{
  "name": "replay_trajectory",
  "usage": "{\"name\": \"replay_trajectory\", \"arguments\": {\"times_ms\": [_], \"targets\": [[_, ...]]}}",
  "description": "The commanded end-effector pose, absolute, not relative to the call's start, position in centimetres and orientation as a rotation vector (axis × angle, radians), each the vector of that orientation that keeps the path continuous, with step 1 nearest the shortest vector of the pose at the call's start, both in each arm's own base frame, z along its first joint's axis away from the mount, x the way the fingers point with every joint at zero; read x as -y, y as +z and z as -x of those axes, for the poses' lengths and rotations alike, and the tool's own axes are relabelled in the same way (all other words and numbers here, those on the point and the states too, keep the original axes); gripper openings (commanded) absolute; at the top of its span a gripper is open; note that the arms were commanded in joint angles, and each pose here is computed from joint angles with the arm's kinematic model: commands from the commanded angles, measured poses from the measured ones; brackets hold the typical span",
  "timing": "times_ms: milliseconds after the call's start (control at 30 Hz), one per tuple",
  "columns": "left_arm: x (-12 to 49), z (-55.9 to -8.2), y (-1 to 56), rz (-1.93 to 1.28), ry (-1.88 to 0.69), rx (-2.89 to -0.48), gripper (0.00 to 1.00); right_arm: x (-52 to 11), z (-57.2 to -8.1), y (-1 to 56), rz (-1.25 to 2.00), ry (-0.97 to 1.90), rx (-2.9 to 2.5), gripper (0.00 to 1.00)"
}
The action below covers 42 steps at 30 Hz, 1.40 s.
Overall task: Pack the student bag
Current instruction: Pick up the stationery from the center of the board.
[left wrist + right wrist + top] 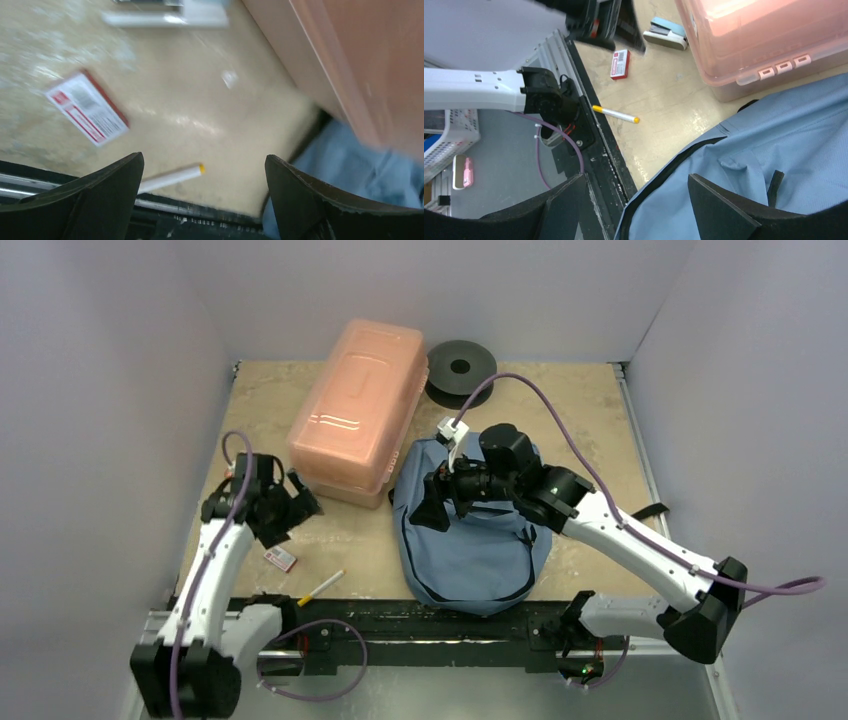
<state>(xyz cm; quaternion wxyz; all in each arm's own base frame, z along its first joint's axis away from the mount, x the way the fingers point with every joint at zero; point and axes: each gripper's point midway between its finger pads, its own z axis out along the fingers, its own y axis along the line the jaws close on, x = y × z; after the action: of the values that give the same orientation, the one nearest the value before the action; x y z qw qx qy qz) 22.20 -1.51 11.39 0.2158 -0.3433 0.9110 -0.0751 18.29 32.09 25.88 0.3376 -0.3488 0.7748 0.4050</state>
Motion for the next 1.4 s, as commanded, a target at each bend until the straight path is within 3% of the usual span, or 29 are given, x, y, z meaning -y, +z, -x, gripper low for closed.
{"name": "replay_trajectory", "arguments": {"times_ms": [0, 167, 267, 433, 567, 900, 1033, 1367], "targets": [[8.7, -16.9, 12.7, 0.619, -0.531, -2.616, 0.88, -31.9, -18.2, 28.1, 0.874, 1.080, -1.925, 0.79], [10.7, -13.5, 10.4, 0.703, -0.449, -2.789, 0.80, -31.6, -17.9, 28.9, 0.863, 1.088, -1.894, 0.80], [12.0, -12.5, 9.0, 1.139, -0.430, -2.737, 0.79, -31.4, -17.7, 29.0, 0.861, 1.092, -1.894, 0.80], [12.6, -14.3, 6.9, 1.817, -0.589, -2.312, 0.80, -31.1, -17.7, 29.3, 0.848, 1.083, -1.886, 0.80], [10.0, -13.7, 5.9, 2.171, -0.440, -2.023, 0.78, -30.9, -17.7, 29.3, 0.848, 1.074, -1.890, 0.80], [11.1, -14.3, 4.1, 2.478, -0.261, -1.885, 0.64, -31.0, -17.5, 29.1, 0.853, 1.088, -1.894, 0.79], [9.9, -15.0, 3.2, 2.498, -0.242, -1.760, 0.61, -30.9, -17.3, 29.4, 0.855, 1.094, -1.886, 0.79], [8.8, -14.8, 1.6, 2.509, -0.082, -1.711, 0.48, -30.6, -16.9, 29.6, 0.858, 1.099, -1.872, 0.79]]}}
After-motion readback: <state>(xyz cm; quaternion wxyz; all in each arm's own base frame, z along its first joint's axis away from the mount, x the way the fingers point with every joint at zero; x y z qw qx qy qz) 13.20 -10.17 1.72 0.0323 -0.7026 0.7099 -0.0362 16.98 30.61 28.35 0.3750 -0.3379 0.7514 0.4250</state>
